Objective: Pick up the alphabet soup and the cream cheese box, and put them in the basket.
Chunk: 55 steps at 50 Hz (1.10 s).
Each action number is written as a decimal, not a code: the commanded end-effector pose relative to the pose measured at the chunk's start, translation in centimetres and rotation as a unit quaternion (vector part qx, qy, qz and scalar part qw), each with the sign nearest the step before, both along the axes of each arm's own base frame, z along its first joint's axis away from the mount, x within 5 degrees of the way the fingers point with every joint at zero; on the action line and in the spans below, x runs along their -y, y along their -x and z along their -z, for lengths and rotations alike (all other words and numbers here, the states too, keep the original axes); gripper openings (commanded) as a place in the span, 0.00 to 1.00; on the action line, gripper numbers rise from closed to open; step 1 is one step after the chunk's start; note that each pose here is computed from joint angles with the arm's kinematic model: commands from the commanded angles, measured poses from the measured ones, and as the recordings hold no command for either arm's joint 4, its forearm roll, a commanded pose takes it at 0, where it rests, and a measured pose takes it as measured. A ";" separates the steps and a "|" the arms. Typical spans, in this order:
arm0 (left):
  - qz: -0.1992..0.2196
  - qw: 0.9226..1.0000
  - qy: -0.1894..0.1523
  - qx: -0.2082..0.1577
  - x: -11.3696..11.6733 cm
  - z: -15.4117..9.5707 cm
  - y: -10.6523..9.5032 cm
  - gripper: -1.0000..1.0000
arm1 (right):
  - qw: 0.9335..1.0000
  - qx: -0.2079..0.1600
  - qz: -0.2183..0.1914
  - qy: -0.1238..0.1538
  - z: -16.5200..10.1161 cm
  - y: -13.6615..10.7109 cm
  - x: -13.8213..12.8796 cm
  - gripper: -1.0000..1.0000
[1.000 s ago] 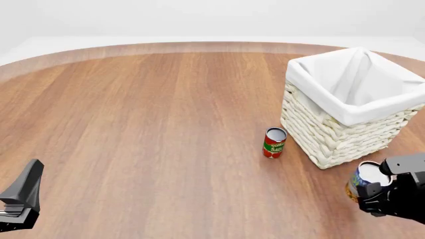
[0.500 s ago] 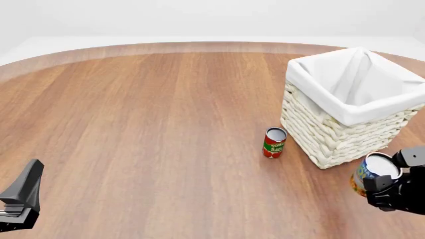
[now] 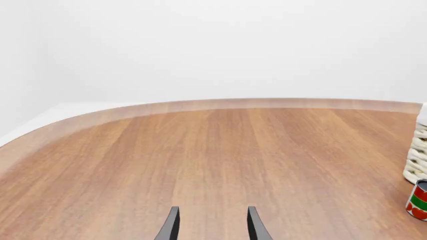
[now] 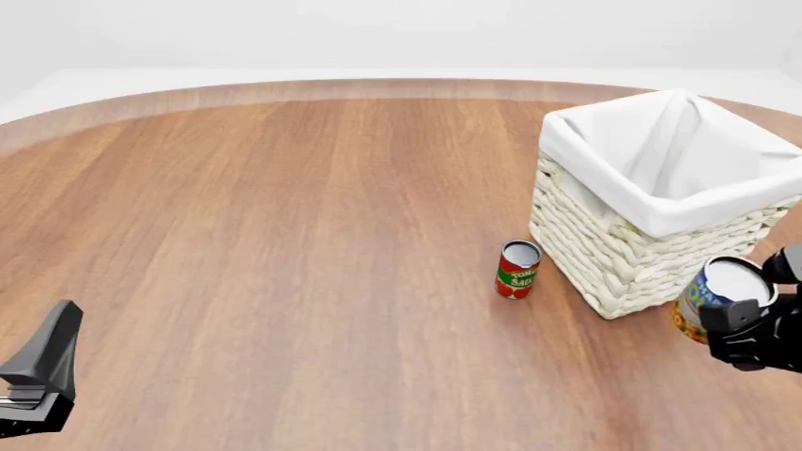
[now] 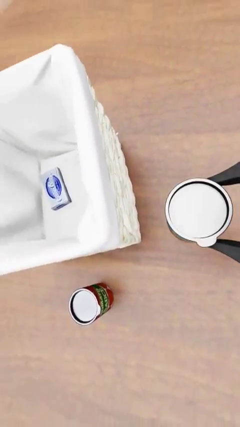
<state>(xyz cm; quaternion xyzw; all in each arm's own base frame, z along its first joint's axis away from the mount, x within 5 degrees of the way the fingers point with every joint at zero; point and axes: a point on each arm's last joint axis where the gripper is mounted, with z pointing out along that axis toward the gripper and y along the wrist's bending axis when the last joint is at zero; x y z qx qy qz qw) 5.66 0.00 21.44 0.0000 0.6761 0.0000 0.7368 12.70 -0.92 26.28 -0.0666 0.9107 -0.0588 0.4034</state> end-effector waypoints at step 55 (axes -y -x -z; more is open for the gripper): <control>0.000 1.000 0.000 0.000 0.0 0.0 0.0 1.00 | 0.999 0.049 -0.001 -0.018 -8.0 -0.8 -0.4 0.00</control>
